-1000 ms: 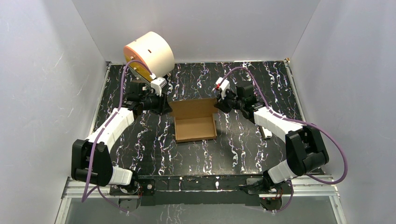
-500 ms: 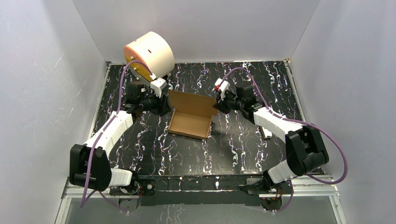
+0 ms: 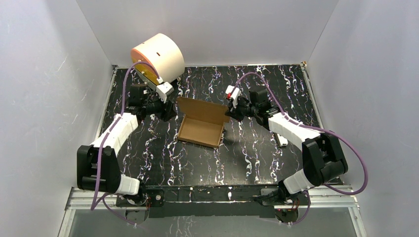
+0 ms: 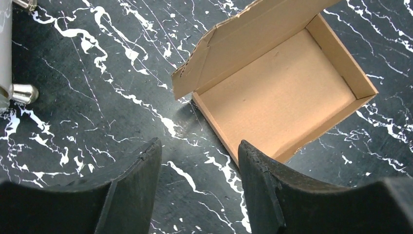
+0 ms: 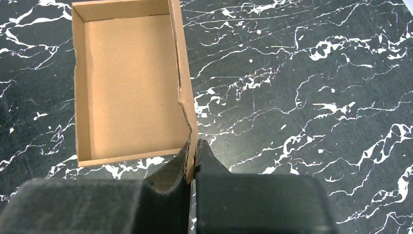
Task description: Fold the paper box
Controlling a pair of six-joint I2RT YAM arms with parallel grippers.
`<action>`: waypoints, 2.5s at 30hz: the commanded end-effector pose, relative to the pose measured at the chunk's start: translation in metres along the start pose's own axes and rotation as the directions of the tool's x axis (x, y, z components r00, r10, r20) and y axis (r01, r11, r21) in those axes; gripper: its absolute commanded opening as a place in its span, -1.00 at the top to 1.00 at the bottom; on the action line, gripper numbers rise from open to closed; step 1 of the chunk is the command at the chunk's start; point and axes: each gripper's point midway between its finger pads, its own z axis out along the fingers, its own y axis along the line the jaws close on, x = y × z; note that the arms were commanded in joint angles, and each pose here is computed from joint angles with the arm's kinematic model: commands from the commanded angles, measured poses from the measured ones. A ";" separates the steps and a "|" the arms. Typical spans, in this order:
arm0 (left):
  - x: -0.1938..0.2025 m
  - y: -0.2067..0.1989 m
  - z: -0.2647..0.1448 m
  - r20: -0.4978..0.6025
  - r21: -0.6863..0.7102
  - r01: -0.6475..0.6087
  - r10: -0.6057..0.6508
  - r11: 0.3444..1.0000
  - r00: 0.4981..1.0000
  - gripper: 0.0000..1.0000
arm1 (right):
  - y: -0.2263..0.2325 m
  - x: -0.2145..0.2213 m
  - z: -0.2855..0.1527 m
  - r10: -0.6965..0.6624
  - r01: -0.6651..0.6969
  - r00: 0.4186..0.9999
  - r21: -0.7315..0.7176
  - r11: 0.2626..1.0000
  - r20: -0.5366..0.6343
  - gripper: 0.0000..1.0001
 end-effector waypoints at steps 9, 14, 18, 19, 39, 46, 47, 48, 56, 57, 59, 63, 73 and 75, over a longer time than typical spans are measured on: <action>-0.023 0.018 0.005 0.132 0.177 -0.092 0.069 0.980 0.989 -0.08 | 0.008 -0.010 0.006 -0.081 0.078 0.997 -0.140 0.987 -0.010 1.00; -0.021 0.021 0.008 0.164 0.199 -0.138 0.105 0.970 0.981 -0.08 | 0.012 -0.008 0.010 -0.076 0.074 0.997 -0.178 0.981 -0.008 1.00; -0.026 0.027 0.011 0.185 0.182 -0.177 0.143 0.967 0.972 -0.10 | 0.018 -0.006 0.011 -0.069 0.064 0.997 -0.224 0.973 -0.016 1.00; -0.027 0.027 0.011 0.193 0.179 -0.189 0.154 0.965 0.969 -0.11 | 0.019 -0.007 0.011 -0.070 0.065 0.997 -0.233 0.970 -0.013 1.00; -0.023 0.007 0.012 0.244 0.274 -0.189 0.122 0.943 0.962 0.33 | 0.020 -0.011 0.013 -0.053 0.045 0.998 -0.260 0.964 -0.023 1.00; -0.022 0.004 0.010 0.217 0.253 -0.158 0.103 0.955 0.971 0.78 | 0.008 -0.013 0.013 -0.017 0.009 0.999 -0.184 0.983 -0.042 1.00; -0.021 0.002 0.010 0.209 0.245 -0.154 0.103 0.957 0.972 0.81 | 0.006 -0.013 0.013 -0.008 0.001 0.999 -0.167 0.986 -0.043 1.00; -0.021 0.001 0.011 0.198 0.237 -0.147 0.100 0.960 0.975 0.83 | 0.004 -0.014 0.013 0.001 -0.008 0.999 -0.154 0.988 -0.043 1.00; -0.024 -0.003 0.011 0.125 0.138 -0.065 0.048 0.988 0.991 0.90 | -0.010 -0.025 0.011 0.060 -0.059 0.998 0.040 0.997 -0.026 1.00; -0.024 -0.005 0.012 0.115 0.126 -0.052 0.037 0.991 0.993 0.91 | -0.012 -0.031 0.011 0.050 -0.050 0.999 0.064 0.997 -0.002 1.00; -0.027 -0.007 0.014 0.094 0.090 -0.021 0.012 0.996 0.995 0.92 | -0.014 -0.037 0.010 0.059 -0.060 0.998 0.119 0.991 0.013 1.00; -0.038 -0.009 0.015 0.080 -0.024 0.078 -0.076 0.997 0.994 0.90 | -0.016 -0.044 0.011 0.092 -0.097 0.995 0.193 0.976 0.032 1.00; -0.042 -0.020 0.012 0.182 -0.126 0.415 -0.391 0.901 0.902 0.87 | -0.012 -0.051 0.015 0.166 -0.188 0.982 0.362 0.913 0.090 0.94; -0.037 -0.026 0.014 0.184 -0.126 0.448 -0.423 0.885 0.887 0.88 | -0.017 -0.047 0.016 0.206 -0.226 0.974 0.420 0.879 0.093 0.94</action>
